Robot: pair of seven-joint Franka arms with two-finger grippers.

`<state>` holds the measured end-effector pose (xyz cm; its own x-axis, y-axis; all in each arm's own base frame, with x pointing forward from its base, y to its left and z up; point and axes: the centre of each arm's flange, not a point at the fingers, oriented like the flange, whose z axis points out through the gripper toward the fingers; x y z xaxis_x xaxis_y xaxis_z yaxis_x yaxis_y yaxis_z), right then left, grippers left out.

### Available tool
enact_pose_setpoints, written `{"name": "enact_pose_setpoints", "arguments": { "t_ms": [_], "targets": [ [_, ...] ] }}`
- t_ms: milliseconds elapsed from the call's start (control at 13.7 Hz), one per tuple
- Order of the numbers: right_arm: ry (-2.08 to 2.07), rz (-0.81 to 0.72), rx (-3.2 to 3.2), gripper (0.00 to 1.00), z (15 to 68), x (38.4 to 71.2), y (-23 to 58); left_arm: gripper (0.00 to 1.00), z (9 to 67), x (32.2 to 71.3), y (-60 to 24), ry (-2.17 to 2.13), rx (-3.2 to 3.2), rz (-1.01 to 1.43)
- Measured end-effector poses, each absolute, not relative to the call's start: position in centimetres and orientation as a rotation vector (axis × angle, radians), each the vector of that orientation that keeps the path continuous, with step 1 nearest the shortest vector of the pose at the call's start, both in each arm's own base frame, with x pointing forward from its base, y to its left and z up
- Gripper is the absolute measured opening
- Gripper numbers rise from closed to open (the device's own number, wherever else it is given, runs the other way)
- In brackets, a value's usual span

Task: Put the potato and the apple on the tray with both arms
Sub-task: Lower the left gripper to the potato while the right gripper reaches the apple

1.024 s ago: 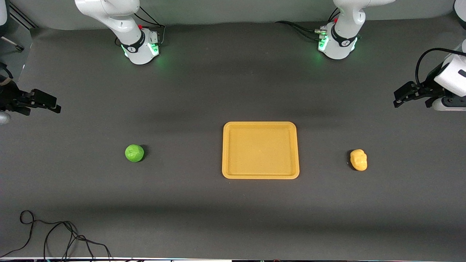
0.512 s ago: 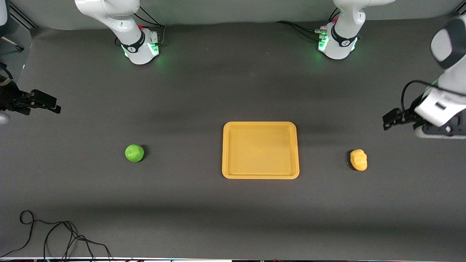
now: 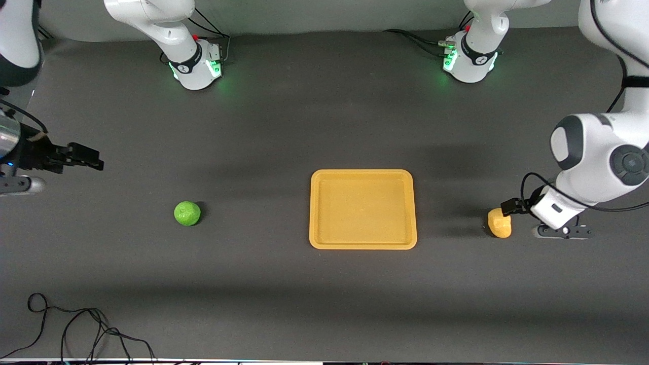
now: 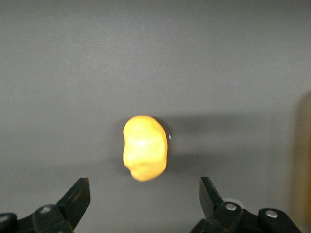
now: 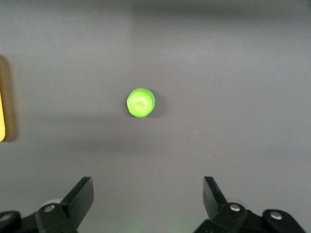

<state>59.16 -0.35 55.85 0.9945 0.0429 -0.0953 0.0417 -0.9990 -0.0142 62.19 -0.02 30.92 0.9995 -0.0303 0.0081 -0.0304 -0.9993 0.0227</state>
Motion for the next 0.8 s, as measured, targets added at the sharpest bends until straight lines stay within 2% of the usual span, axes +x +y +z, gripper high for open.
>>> {"name": "enact_pose_setpoints", "arguments": {
  "t_ms": [366, 732, 805],
  "targets": [
    [-0.082, 0.191, -3.125, 1.0, 44.5, 59.6, 0.4, 1.0, 24.5, 62.4, -0.1, -0.122, 3.155, 0.019],
    [-0.078, 0.172, -3.138, 1.0, 33.7, 58.3, 4.9, 1.0, 19.5, 61.7, 0.0, -0.125, 3.149, 0.006],
    [-0.071, 0.175, -3.142, 1.0, 32.1, 58.0, 6.2, 0.95, 19.2, 61.6, 0.0, -0.124, 3.149, -0.002]
  ]
}}
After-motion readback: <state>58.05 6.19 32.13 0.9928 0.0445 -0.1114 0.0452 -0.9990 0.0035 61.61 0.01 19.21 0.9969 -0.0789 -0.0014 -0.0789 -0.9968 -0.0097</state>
